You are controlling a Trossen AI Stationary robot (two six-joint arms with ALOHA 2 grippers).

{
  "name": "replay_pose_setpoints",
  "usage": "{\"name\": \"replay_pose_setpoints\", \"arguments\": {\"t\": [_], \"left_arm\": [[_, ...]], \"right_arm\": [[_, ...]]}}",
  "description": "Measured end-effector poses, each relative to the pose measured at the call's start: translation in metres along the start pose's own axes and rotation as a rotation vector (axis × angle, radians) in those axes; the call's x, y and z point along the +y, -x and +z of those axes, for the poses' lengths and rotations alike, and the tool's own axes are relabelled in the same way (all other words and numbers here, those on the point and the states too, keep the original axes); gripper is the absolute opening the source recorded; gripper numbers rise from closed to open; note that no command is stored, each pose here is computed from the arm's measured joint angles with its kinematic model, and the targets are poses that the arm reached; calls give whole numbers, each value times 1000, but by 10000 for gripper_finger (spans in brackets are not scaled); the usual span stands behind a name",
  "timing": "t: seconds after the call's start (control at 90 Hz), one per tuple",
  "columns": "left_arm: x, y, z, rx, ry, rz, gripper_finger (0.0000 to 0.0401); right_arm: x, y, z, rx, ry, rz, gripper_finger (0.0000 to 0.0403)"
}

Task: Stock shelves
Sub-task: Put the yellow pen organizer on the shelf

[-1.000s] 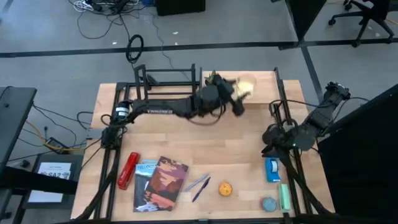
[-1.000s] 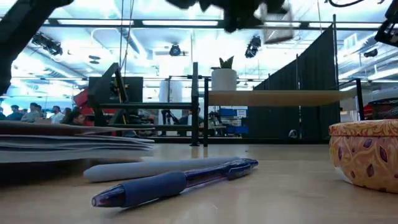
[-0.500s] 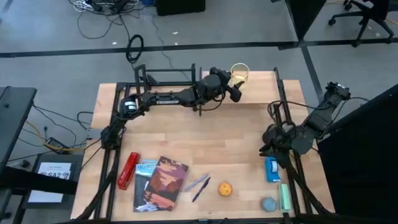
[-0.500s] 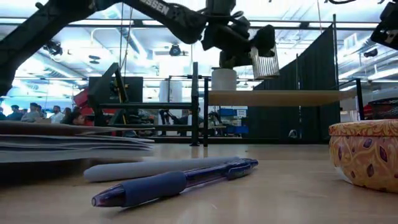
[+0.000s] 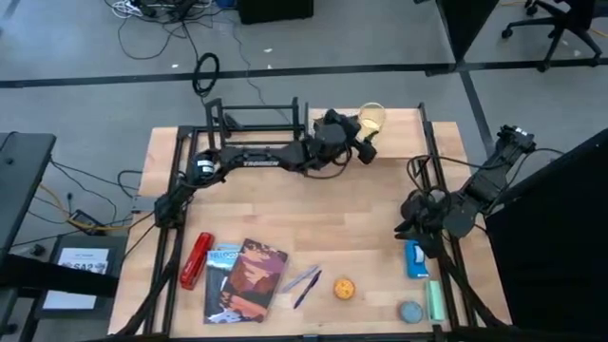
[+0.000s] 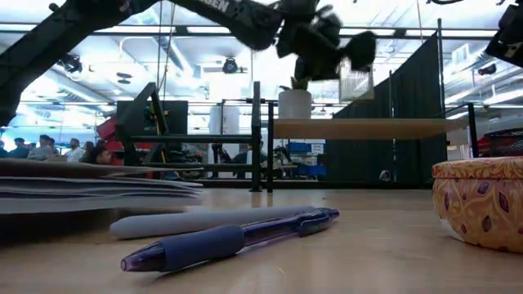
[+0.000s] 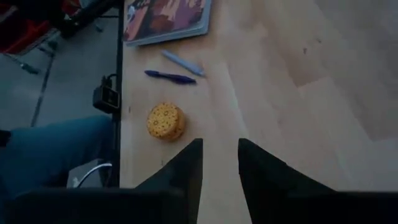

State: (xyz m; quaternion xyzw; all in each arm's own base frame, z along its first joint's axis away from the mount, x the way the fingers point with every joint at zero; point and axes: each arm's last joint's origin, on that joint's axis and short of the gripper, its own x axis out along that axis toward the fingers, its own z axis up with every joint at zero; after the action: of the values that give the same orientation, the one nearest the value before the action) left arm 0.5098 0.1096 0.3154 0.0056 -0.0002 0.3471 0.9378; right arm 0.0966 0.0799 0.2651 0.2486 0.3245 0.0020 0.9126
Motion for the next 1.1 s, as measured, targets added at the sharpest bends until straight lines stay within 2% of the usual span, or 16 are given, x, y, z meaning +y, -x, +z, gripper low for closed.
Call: {"name": "replay_pose_setpoints", "arguments": {"t": [0.156,0.244,0.378,0.467,0.578,0.722,0.844,1.1], "left_arm": [[-13,12,26,-50,30,63,283],[-26,21,31,-54,45,99,283],[-41,34,31,-59,133,199,283],[-46,33,22,-74,206,291,283],[-50,25,-5,-54,222,405,283],[-53,14,-32,-52,291,435,283],[-52,6,-29,-74,313,454,283],[-43,-16,-33,-12,213,484,283]], "right_arm": [[0,0,0,1,9,-1,74],[0,0,0,1,15,-1,74],[0,0,0,1,26,-1,74],[0,0,0,0,35,0,74],[0,0,0,-1,36,1,75],[1,0,0,-3,34,4,75],[1,0,0,-3,33,5,75],[1,0,0,-3,33,5,75]]}}
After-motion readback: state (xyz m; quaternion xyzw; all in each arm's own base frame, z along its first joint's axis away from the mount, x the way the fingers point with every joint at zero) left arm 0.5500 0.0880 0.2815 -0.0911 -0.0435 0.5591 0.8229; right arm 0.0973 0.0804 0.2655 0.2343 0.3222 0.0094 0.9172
